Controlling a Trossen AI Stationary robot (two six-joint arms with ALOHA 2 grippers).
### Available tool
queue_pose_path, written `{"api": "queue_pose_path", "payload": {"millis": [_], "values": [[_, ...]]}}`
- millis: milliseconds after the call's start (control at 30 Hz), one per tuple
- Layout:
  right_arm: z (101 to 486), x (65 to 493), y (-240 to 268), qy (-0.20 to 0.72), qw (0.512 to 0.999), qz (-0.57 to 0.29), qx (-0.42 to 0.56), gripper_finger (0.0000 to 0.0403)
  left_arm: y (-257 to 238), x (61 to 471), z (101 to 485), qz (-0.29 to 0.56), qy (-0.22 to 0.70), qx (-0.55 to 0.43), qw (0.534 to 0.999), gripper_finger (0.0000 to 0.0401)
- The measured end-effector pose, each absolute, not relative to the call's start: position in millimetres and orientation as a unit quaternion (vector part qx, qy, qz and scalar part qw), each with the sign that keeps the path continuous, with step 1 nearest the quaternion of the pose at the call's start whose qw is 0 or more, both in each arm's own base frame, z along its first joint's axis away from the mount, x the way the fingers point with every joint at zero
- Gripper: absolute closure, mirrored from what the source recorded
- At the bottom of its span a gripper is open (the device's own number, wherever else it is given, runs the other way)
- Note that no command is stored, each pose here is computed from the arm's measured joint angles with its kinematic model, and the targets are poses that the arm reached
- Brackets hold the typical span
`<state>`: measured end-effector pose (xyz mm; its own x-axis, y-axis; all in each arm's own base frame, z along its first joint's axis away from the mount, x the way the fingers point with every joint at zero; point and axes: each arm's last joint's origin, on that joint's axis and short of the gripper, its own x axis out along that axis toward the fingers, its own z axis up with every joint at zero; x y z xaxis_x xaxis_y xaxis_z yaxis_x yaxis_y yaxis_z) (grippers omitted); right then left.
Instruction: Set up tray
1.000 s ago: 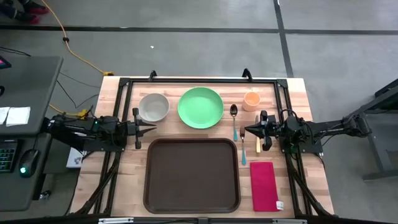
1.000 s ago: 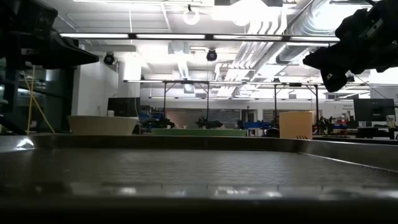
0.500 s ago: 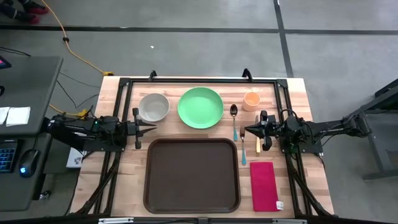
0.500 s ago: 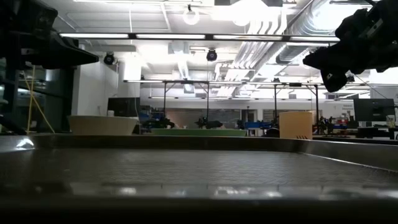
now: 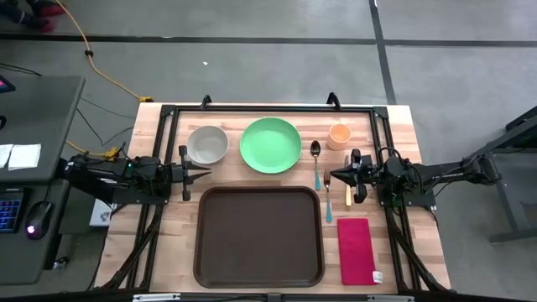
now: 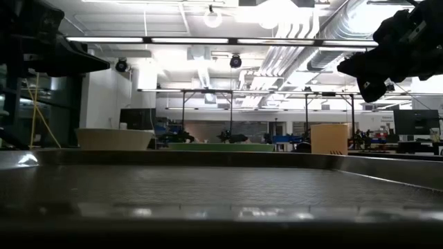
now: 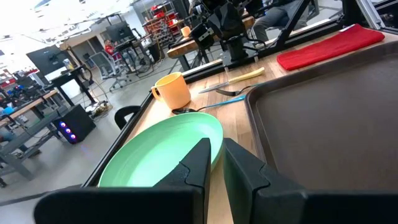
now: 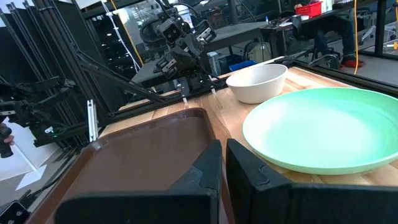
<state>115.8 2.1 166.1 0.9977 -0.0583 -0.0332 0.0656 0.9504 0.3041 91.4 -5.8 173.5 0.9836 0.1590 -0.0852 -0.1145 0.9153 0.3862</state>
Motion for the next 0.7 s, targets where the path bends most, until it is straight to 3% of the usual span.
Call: {"api": "queue_pose_path", "payload": {"millis": [700], "values": [[167.1,115.8,1.9,0.006,0.987,-0.035,0.155,0.0402,-5.8,91.4,173.4,0.07,0.058,0.193,0.977,0.0327]]}}
